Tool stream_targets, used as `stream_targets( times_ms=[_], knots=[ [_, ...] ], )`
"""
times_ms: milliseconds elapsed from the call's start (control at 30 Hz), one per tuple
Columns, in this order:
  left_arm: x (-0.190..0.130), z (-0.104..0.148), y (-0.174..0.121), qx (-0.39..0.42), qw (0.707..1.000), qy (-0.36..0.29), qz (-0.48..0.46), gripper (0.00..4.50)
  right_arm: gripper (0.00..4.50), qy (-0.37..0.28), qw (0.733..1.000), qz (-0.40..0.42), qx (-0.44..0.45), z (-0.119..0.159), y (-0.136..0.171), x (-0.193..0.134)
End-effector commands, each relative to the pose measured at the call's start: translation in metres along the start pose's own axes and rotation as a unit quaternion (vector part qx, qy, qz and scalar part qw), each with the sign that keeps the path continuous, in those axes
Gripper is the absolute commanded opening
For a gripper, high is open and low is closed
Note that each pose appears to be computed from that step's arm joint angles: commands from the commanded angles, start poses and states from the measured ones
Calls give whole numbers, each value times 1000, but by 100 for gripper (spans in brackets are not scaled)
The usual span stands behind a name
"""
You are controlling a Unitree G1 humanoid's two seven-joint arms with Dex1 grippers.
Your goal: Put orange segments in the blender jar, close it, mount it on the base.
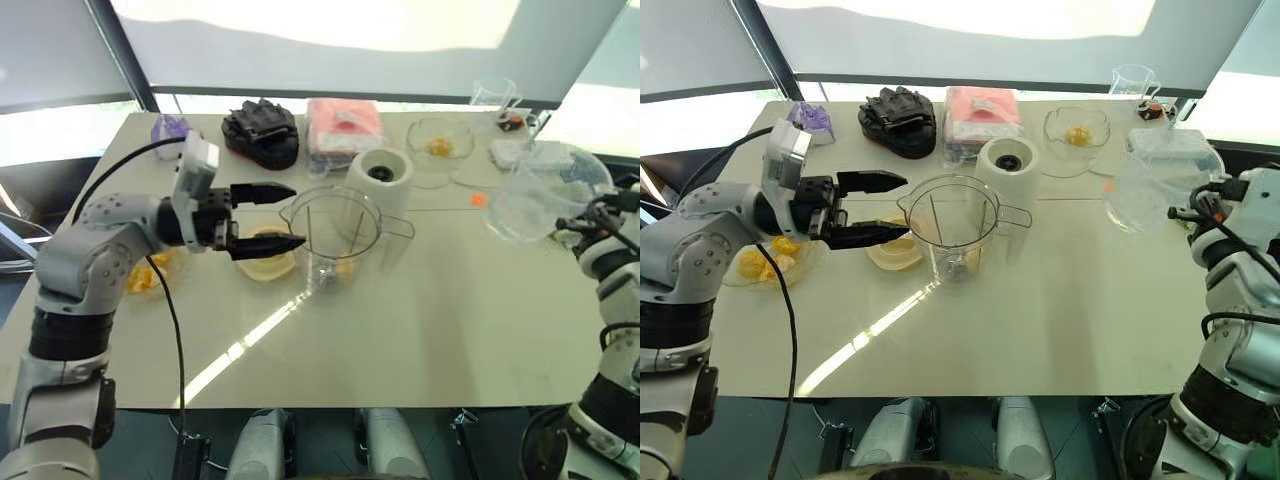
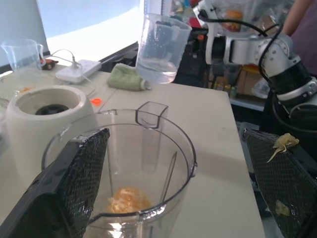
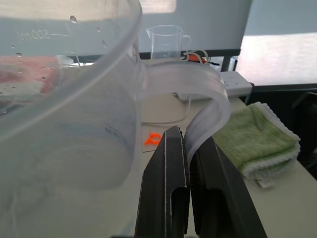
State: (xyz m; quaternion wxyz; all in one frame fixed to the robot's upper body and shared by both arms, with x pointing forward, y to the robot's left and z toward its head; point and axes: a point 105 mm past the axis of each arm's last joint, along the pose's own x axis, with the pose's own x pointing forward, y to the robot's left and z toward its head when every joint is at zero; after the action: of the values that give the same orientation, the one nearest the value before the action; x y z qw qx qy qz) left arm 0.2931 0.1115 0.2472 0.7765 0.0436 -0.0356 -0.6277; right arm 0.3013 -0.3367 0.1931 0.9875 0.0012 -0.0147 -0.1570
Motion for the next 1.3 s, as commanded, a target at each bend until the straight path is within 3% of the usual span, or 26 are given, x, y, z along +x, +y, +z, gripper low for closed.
stream_targets(
  times_ms=[33,233,400,567,867,967,1200,1300],
  knots=[
    [-9,24,7,41,997,-29,51,450,7,-22,997,-67,-8,-10,-7,2],
    [-20,22,3,27,995,-38,93,450,7,-22,990,-134,19,-35,2,3],
    [-24,15,0,15,992,-39,120,450,7,-15,993,-116,28,-64,16,12],
    [-24,14,-4,7,991,-44,129,450,7,1,992,-126,22,-90,9,21],
    [-25,9,-4,-5,989,-42,141,450,7,6,992,-128,14,-111,8,29],
    [-24,5,-3,-8,989,-38,142,450,93,5,993,-121,10,-113,12,29],
    [-25,1,-1,-9,989,-32,144,450,447,0,993,-117,-12,-114,17,23],
    [-27,0,0,-9,989,-29,145,450,447,6,993,-117,-23,-118,14,15]
  ],
)
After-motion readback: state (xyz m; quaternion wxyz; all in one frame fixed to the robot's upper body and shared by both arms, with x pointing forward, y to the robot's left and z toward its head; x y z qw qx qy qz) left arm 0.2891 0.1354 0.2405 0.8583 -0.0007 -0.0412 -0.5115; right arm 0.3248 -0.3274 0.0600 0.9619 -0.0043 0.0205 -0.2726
